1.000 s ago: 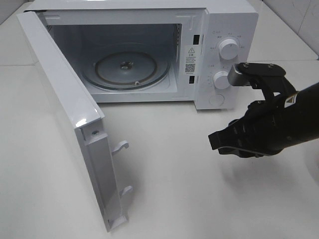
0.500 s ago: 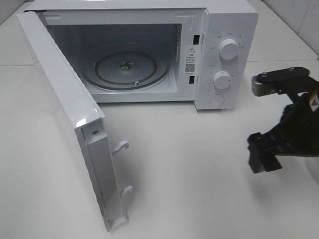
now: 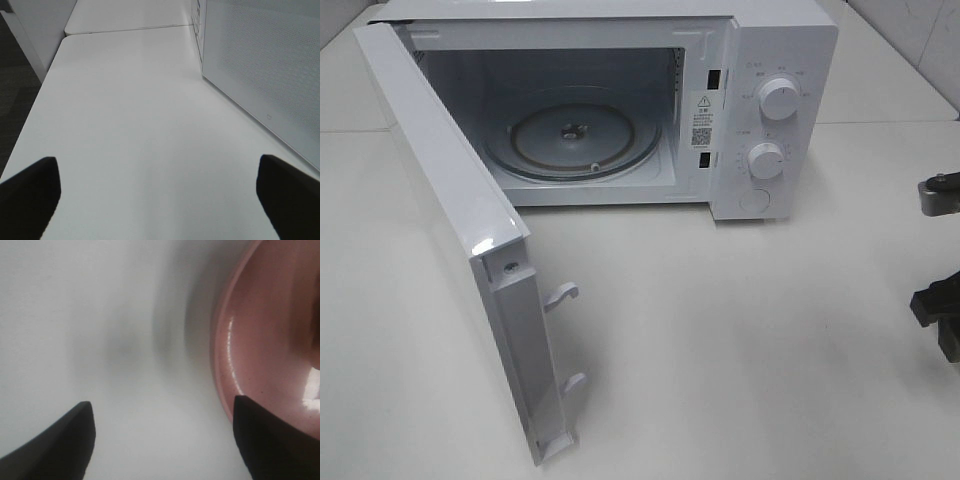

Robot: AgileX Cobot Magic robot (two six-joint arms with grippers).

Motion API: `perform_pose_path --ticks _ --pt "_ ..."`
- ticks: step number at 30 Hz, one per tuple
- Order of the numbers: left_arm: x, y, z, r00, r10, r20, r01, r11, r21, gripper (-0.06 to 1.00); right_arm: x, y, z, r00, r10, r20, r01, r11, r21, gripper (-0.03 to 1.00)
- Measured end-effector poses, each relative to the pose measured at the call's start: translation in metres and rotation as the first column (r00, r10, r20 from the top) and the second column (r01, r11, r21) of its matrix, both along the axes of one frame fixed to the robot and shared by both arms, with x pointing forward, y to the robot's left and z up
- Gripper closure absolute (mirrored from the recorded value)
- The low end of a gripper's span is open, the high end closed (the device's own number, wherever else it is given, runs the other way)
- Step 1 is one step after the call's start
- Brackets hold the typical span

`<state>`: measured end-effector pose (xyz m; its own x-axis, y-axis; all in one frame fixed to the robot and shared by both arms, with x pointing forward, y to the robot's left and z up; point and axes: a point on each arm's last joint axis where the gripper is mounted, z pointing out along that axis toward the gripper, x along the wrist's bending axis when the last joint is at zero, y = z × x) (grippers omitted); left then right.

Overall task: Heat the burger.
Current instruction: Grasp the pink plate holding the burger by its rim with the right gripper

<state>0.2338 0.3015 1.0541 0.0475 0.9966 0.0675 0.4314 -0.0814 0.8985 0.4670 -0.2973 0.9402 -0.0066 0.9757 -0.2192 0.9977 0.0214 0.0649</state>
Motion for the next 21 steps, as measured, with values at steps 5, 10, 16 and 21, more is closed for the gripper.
perform_pose_path --ticks 5,10,16,21 --pt "0.0 0.0 0.0 1.0 0.0 0.0 0.0 1.0 0.0 -0.04 0.009 -0.011 -0.015 1.0 -0.016 0.002 0.016 1.0 0.002 0.19" --pt "0.0 0.0 0.0 1.0 0.0 0.001 0.0 1.0 0.0 -0.04 0.022 -0.02 -0.027 1.0 -0.022 0.004 0.022 1.0 0.011 0.17" --pt "0.0 0.0 0.0 1.0 0.0 0.001 0.0 1.0 0.0 -0.04 0.04 -0.025 -0.036 1.0 -0.027 -0.008 0.027 1.0 0.01 0.17" --pt "0.0 0.0 0.0 1.0 0.0 0.001 0.0 1.0 0.0 -0.04 0.045 -0.027 -0.041 0.999 -0.023 -0.027 0.023 1.0 0.006 0.17"
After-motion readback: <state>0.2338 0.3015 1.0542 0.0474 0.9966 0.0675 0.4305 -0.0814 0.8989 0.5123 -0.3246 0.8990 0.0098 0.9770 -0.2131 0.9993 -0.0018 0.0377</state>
